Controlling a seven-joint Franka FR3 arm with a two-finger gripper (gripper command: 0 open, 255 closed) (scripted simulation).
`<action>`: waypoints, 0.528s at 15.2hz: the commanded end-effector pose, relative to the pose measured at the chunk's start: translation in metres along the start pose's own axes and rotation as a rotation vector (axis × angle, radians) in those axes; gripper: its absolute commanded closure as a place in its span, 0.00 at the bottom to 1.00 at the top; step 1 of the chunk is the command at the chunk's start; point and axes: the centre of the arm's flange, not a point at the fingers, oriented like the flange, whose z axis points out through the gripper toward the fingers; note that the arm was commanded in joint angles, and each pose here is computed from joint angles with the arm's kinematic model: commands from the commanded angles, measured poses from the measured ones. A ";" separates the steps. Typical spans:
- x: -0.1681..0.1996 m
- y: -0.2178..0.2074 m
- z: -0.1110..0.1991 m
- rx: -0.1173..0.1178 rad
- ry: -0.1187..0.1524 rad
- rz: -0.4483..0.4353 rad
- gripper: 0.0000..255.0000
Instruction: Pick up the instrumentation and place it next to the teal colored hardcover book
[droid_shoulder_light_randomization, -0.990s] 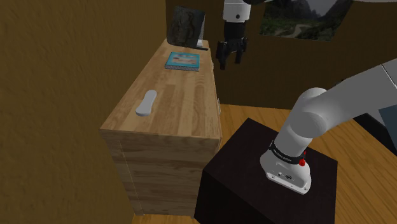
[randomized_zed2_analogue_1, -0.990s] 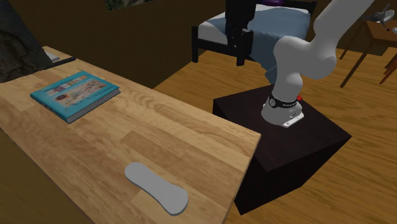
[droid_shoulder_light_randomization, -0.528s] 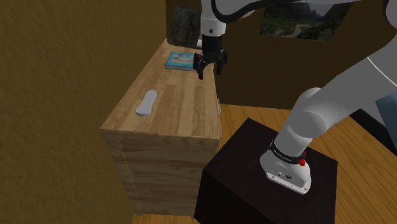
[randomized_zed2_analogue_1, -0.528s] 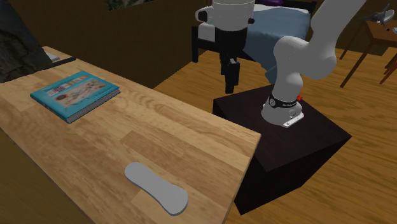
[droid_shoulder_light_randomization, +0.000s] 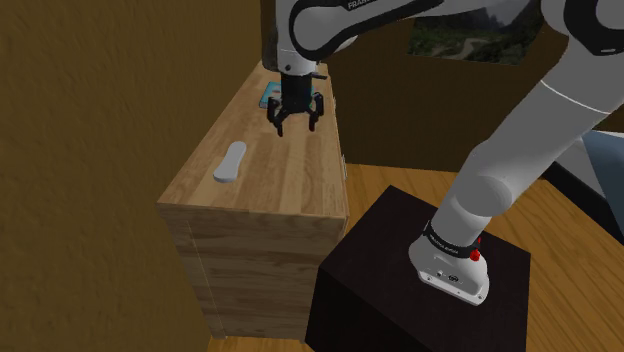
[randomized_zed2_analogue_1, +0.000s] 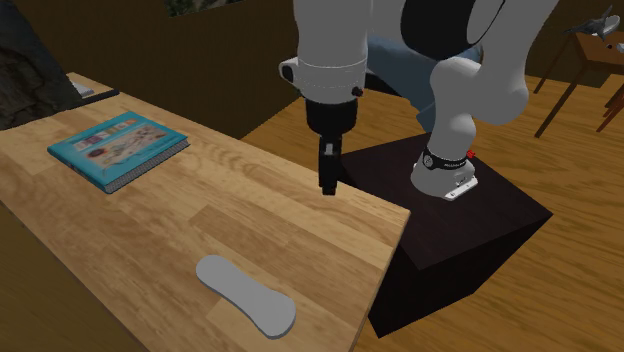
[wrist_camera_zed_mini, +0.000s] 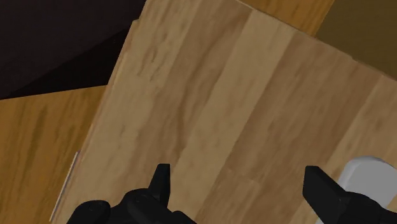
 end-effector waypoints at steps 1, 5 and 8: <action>0.015 -0.023 0.015 0.009 0.003 0.041 0.00; 0.043 -0.060 0.037 0.021 0.009 0.118 0.00; 0.065 -0.086 0.053 0.031 0.013 0.176 0.00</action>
